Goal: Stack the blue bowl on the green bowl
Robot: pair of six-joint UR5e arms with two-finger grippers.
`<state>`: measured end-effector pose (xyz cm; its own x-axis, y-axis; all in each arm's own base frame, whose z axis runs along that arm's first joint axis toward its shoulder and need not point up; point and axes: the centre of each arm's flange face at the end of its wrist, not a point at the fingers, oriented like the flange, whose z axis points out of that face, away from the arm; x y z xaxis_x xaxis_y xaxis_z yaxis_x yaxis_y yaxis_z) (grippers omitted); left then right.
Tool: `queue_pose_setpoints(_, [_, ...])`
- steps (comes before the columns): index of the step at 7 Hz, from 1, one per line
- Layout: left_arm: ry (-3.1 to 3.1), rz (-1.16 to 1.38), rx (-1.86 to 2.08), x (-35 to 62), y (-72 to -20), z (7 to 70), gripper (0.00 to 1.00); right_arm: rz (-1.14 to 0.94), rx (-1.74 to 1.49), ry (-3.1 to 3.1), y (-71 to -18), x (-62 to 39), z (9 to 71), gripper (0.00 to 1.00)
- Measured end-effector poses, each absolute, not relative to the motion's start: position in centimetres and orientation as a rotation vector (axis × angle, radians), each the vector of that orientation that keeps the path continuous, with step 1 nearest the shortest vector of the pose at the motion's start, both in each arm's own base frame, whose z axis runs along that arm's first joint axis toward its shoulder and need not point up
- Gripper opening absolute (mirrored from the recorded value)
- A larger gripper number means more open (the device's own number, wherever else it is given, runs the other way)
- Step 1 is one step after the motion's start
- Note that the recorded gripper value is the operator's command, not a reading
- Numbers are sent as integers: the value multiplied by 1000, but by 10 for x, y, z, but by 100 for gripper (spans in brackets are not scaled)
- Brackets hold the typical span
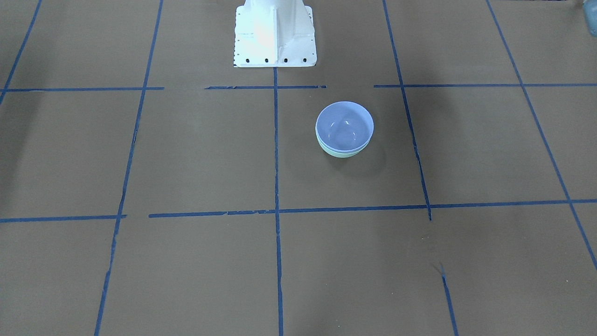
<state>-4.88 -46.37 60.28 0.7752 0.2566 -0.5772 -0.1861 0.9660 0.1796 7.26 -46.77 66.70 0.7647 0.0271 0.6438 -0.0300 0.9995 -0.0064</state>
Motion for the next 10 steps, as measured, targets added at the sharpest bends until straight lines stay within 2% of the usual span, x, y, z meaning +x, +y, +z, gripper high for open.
queue_pose_setpoints(3, [732, 171, 84, -88, -436, 646, 100, 31, 4, -700, -468, 73, 667, 100])
queue_pose_setpoints(10, [741, 171, 92, -90, -433, 649, 100, 31, 5, -700, -468, 73, 667, 100])
